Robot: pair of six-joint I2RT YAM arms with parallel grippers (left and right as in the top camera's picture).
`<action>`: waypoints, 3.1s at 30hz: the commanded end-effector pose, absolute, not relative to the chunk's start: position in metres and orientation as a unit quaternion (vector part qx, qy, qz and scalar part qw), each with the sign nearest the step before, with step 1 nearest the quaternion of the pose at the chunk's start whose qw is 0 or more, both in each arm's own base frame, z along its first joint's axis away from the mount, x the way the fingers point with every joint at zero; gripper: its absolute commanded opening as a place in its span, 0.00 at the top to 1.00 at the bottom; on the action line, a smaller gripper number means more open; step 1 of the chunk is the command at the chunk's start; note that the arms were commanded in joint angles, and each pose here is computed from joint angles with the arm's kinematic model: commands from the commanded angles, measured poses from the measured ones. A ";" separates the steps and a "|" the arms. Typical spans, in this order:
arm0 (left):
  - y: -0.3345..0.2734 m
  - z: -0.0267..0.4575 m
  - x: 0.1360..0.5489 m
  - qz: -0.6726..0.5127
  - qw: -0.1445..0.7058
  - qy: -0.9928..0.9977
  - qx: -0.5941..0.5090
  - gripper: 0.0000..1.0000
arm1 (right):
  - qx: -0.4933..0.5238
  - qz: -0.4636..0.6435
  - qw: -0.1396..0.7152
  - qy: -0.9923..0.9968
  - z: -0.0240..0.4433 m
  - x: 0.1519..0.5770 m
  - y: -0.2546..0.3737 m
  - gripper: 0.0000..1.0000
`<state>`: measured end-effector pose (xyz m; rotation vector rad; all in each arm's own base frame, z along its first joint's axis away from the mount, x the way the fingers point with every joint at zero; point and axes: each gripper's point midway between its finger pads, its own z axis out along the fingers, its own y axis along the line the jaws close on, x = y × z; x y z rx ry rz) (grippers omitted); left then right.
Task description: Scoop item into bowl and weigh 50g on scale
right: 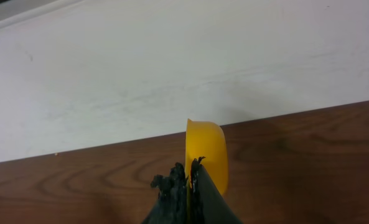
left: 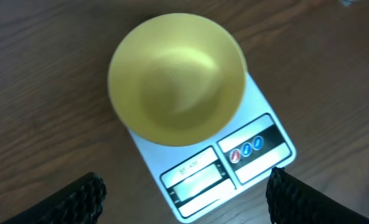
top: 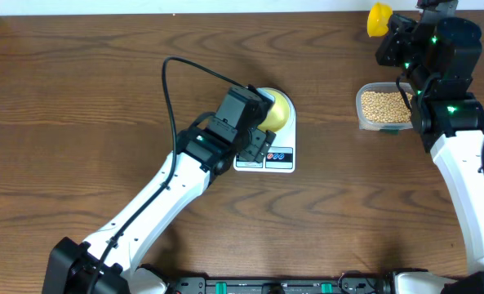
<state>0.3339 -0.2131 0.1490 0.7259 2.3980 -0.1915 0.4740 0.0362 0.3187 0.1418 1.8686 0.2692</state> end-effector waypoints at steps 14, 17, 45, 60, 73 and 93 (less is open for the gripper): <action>-0.213 0.115 0.325 -0.060 0.254 0.929 0.262 0.01 | 0.059 0.107 0.562 0.818 0.293 0.487 0.037 0.99; -0.213 0.105 0.325 -0.056 0.242 0.933 0.261 0.01 | 0.059 0.107 0.562 0.818 0.293 0.487 0.037 0.99; -0.217 0.094 0.314 0.013 0.243 0.936 0.253 0.01 | 0.058 0.108 0.564 0.817 0.294 0.488 0.037 0.99; -0.210 0.063 0.317 0.046 0.220 0.955 0.196 0.01 | 0.058 0.109 0.564 0.817 0.294 0.487 0.037 0.99; -0.211 0.058 0.323 0.052 0.226 0.954 0.191 0.01 | 0.058 0.109 0.562 0.818 0.293 0.487 0.037 0.99; -0.216 0.042 0.328 0.053 0.224 0.954 0.193 0.00 | 0.050 0.119 0.558 0.820 0.292 0.486 0.042 0.99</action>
